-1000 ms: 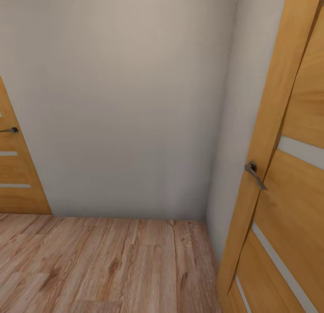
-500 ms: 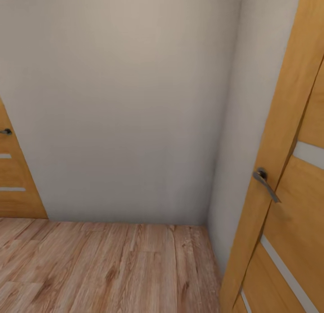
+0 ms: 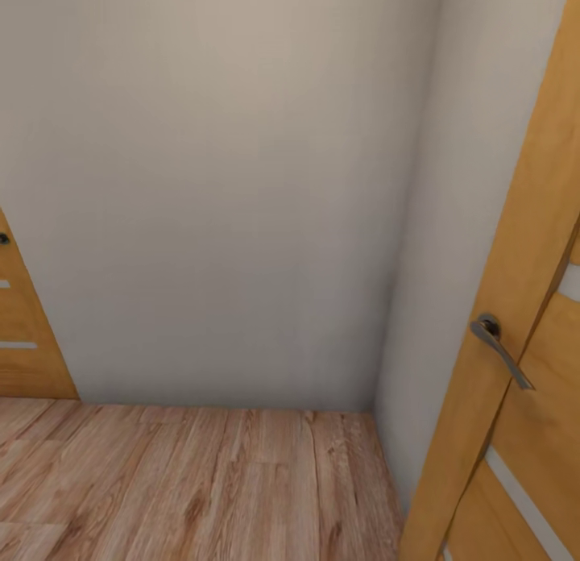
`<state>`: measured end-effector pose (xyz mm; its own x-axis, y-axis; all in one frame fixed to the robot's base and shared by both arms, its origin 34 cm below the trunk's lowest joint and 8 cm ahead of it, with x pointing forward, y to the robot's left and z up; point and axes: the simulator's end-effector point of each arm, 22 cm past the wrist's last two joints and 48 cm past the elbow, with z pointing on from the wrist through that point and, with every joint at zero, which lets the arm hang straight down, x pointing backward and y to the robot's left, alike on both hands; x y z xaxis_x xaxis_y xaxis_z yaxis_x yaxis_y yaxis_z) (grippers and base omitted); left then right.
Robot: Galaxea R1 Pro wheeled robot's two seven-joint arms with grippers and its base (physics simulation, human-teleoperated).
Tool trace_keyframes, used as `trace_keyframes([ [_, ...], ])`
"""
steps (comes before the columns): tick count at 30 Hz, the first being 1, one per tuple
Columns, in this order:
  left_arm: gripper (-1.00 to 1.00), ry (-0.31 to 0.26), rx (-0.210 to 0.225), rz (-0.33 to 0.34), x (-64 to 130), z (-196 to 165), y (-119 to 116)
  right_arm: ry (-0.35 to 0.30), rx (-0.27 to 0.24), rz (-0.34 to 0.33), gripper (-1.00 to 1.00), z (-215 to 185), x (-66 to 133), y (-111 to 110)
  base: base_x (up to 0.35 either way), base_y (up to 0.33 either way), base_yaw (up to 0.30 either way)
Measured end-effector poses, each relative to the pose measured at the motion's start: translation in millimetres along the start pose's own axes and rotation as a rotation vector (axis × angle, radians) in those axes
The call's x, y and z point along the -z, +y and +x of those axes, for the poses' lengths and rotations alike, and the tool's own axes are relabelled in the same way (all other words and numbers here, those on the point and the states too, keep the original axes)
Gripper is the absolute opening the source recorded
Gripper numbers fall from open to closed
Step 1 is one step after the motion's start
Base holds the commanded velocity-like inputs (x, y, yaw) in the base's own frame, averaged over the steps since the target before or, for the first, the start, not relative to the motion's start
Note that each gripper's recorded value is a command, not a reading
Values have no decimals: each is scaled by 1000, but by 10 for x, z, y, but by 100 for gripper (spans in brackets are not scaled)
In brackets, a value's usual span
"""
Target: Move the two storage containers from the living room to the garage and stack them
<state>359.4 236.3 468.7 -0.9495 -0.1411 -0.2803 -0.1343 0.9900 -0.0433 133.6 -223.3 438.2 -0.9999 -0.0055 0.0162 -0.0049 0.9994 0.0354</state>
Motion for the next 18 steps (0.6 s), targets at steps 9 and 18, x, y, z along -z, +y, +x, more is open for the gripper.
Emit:
trace_keyframes([
  [9, 100, 1, 0, 0, 0, 1, 0, 0, -1, 0, 100, 0, 0, 0, 155, 21, 0],
  [18, 100, 2, 0, 1, -1, 8, -6, 1, 1, 0, 100, 1, 0, 0, 158, 1, 43],
])
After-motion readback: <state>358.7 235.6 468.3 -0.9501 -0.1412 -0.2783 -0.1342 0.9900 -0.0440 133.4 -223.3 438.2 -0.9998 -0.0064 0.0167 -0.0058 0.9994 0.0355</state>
